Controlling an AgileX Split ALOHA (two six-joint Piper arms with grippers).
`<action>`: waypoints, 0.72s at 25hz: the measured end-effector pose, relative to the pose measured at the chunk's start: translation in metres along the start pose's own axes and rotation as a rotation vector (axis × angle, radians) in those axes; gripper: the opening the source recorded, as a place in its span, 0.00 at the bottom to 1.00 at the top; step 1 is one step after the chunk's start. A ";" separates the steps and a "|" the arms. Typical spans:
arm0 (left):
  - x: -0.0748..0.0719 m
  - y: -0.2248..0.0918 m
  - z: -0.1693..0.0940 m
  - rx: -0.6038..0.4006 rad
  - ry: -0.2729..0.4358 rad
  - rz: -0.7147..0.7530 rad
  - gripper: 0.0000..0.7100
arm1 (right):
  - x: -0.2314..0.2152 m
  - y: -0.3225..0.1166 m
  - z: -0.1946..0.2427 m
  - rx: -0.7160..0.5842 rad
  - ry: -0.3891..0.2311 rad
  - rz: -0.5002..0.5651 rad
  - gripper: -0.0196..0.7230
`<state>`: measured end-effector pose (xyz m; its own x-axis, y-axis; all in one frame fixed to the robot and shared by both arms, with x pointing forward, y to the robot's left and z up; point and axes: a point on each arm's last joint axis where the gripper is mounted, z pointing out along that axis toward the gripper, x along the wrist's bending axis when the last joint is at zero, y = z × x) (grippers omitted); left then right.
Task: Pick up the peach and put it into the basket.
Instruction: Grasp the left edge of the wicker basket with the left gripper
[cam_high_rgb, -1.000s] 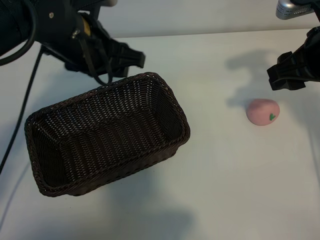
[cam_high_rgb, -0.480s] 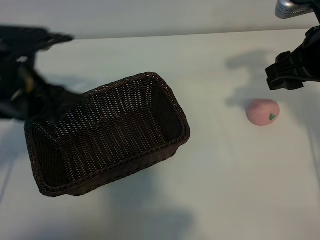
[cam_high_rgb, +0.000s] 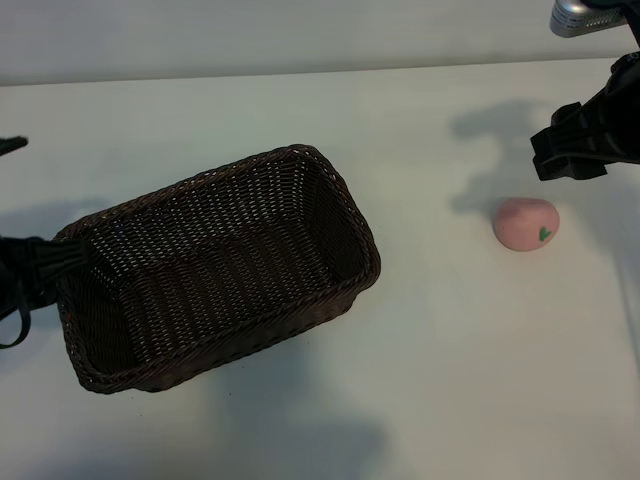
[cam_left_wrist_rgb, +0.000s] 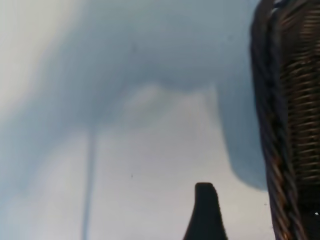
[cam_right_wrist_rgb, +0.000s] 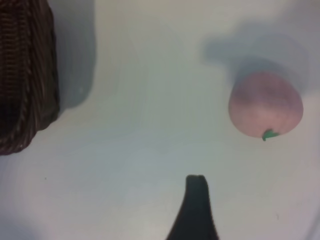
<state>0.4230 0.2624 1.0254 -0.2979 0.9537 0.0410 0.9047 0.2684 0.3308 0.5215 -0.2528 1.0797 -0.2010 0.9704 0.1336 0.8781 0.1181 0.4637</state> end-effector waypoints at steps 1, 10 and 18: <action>0.002 -0.002 0.004 0.011 -0.009 -0.014 0.78 | 0.000 0.000 0.000 0.000 0.000 0.000 0.79; 0.010 -0.005 0.030 0.060 -0.083 -0.072 0.78 | 0.000 0.000 0.000 0.000 0.001 0.001 0.79; -0.007 0.004 0.057 0.106 -0.163 -0.050 0.78 | 0.000 0.000 0.000 -0.003 0.003 0.003 0.79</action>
<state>0.4461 0.2645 0.9723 -0.2976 0.9459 -0.1292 0.9196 0.3204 0.2276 0.5217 -0.2525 1.0799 -0.2001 0.9701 0.1374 0.8774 0.1151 0.4657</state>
